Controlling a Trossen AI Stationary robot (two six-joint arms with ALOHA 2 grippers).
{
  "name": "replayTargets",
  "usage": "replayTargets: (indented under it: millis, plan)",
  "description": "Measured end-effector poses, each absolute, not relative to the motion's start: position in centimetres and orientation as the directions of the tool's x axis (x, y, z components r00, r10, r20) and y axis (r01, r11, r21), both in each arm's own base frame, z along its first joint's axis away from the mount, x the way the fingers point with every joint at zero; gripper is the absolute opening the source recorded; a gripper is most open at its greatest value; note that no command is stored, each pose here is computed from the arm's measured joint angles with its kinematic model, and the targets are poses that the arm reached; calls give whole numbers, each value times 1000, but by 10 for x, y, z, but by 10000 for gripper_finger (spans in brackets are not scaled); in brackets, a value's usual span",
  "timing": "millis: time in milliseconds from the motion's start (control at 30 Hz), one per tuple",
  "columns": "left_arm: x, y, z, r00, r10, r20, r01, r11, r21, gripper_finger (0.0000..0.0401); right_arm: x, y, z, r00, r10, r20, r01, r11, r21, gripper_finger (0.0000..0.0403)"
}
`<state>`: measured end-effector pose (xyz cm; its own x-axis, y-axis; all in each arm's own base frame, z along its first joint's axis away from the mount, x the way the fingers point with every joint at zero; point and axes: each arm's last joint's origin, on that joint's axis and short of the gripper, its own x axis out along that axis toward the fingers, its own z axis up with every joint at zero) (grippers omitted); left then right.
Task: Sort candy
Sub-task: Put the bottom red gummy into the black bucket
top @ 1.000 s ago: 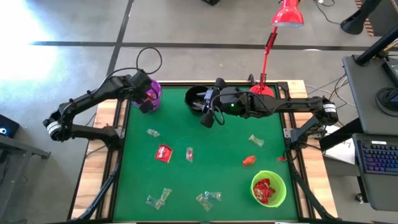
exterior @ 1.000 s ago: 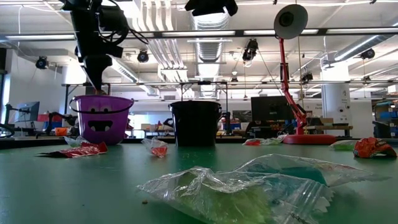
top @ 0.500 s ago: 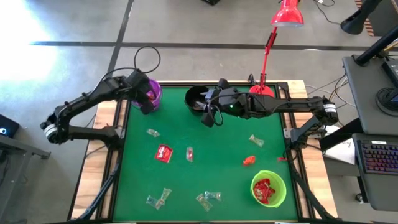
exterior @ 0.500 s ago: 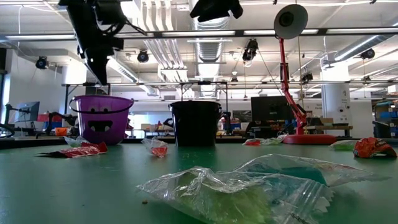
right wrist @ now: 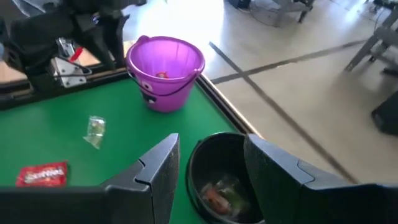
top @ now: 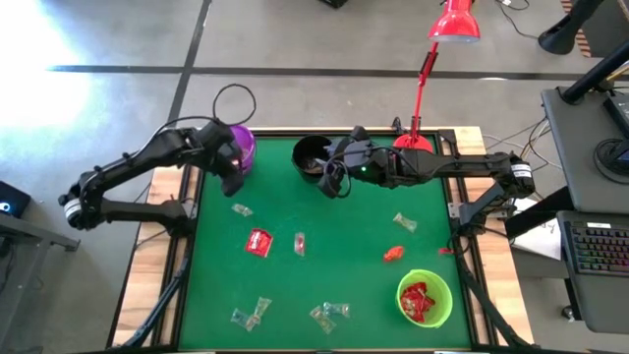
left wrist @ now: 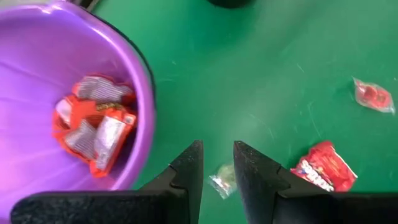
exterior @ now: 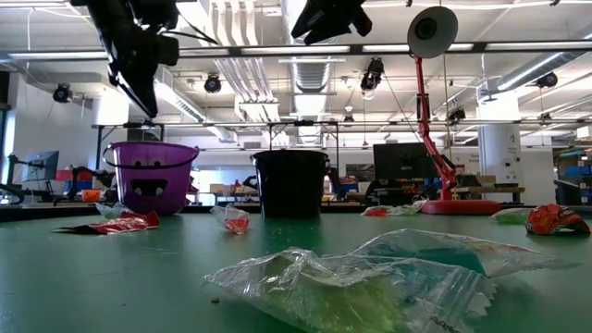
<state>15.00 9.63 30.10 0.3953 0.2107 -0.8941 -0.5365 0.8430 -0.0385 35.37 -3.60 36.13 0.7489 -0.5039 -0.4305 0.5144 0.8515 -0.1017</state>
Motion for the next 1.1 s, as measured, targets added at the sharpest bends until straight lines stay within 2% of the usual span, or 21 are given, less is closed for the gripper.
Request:
replayTargets:
  millis: [133,367,733,900,1100]
  plan:
    - [153,88,299,409,178,-895,-509,859,-62,71,352,-35,358,735,-495,-463,558,830,-1,173]
    - [153,79,304,446,158,-881,-481,872,-87,71,353,-21,350,744,-400,-535,550,821,153,173]
    - [153,79,312,505,189,-842,-464,882,-80,71,364,2,334,749,-326,-577,507,842,183,173]
    - [153,79,314,521,196,-831,-464,882,-82,71,376,14,314,729,-260,-634,485,849,210,173]
    - [151,78,315,523,197,-829,-440,896,-64,80,401,20,293,700,-252,-668,591,729,345,173]
